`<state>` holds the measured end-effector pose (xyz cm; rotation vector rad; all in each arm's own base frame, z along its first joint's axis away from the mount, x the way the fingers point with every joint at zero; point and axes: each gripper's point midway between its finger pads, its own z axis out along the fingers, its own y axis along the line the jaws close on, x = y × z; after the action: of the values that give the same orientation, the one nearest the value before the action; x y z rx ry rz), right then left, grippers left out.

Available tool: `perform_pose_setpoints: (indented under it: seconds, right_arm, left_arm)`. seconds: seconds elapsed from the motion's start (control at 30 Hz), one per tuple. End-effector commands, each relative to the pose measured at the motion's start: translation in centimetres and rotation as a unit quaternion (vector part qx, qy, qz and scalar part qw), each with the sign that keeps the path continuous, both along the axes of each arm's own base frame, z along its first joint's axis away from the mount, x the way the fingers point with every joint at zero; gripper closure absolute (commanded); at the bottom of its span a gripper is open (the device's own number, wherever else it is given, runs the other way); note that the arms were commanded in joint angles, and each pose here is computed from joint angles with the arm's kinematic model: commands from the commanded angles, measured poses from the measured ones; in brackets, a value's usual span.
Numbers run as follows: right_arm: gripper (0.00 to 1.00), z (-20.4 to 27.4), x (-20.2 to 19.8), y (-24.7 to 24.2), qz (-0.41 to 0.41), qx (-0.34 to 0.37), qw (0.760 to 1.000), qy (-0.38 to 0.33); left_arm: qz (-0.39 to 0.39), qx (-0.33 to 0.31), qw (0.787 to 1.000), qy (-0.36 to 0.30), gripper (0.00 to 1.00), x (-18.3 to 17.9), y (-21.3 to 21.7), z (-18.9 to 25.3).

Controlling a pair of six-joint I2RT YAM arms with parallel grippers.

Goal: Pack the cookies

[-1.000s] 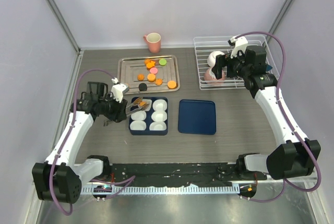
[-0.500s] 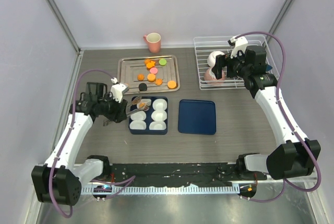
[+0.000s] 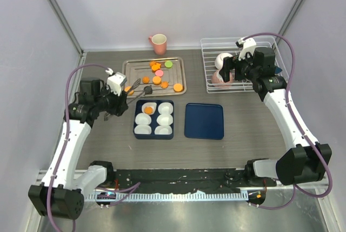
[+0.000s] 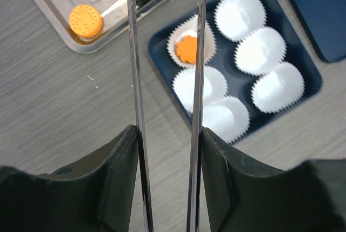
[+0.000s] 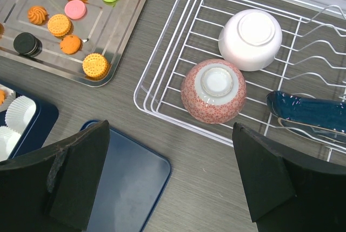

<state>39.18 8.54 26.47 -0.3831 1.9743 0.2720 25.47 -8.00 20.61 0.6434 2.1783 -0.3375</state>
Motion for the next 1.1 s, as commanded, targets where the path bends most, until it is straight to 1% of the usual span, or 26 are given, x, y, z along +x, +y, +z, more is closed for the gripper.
perform_pose_setpoints:
  seconds: [0.0,0.03,0.07,0.2,0.27,0.3,0.4,0.43,0.67,0.73,0.77,1.07]
  right_arm:
    - [0.00,0.8,0.5,0.1,0.003,-0.003,1.000,-0.018]
    - [0.00,0.7,0.5,0.1,0.002,-0.003,1.000,-0.017]
    - [0.00,0.7,0.5,0.1,0.003,-0.003,1.000,-0.017]
    - [0.00,0.7,0.6,0.1,0.002,-0.005,1.000,-0.017]
    - [0.00,0.8,0.6,-0.1,-0.001,-0.006,1.000,-0.018]
    - [0.00,0.9,0.6,-0.1,-0.002,-0.006,1.000,-0.020]
    - [0.00,0.9,0.5,0.0,0.001,-0.006,1.000,-0.020]
    - [0.00,0.6,0.5,0.0,0.001,-0.006,1.000,-0.015]
    - [0.00,0.2,0.7,0.1,0.003,-0.005,1.000,-0.010]
    - [0.00,0.2,0.7,0.1,0.003,-0.006,1.000,-0.009]
    - [0.00,0.1,0.8,0.1,0.003,-0.006,1.000,-0.008]
    - [0.00,-0.2,0.9,0.0,0.002,-0.009,1.000,-0.005]
  left_arm:
    - [0.043,0.005,0.997,-0.059,0.49,4.9,0.6,2.1]
    - [0.045,0.005,0.997,-0.065,0.48,5.7,0.6,2.5]
    - [0.048,0.007,0.997,-0.057,0.48,7.0,0.6,1.8]
    - [0.049,0.004,0.998,-0.048,0.48,10.2,0.2,0.7]
    - [0.055,0.004,0.997,-0.054,0.48,11.8,0.2,0.6]
    - [0.061,0.011,0.997,-0.042,0.48,12.8,0.3,-0.5]
    - [0.070,0.020,0.997,-0.037,0.48,14.5,0.6,-1.1]
    - [0.070,0.025,0.997,-0.026,0.48,15.1,0.6,-2.2]
    - [0.070,0.030,0.997,-0.004,0.47,17.2,0.4,-4.3]
    - [0.068,0.030,0.997,-0.004,0.47,17.7,0.4,-4.3]
    - [0.068,0.030,0.997,0.006,0.46,17.8,0.3,-5.0]
    - [0.065,0.032,0.997,0.027,0.46,18.7,0.1,-7.2]
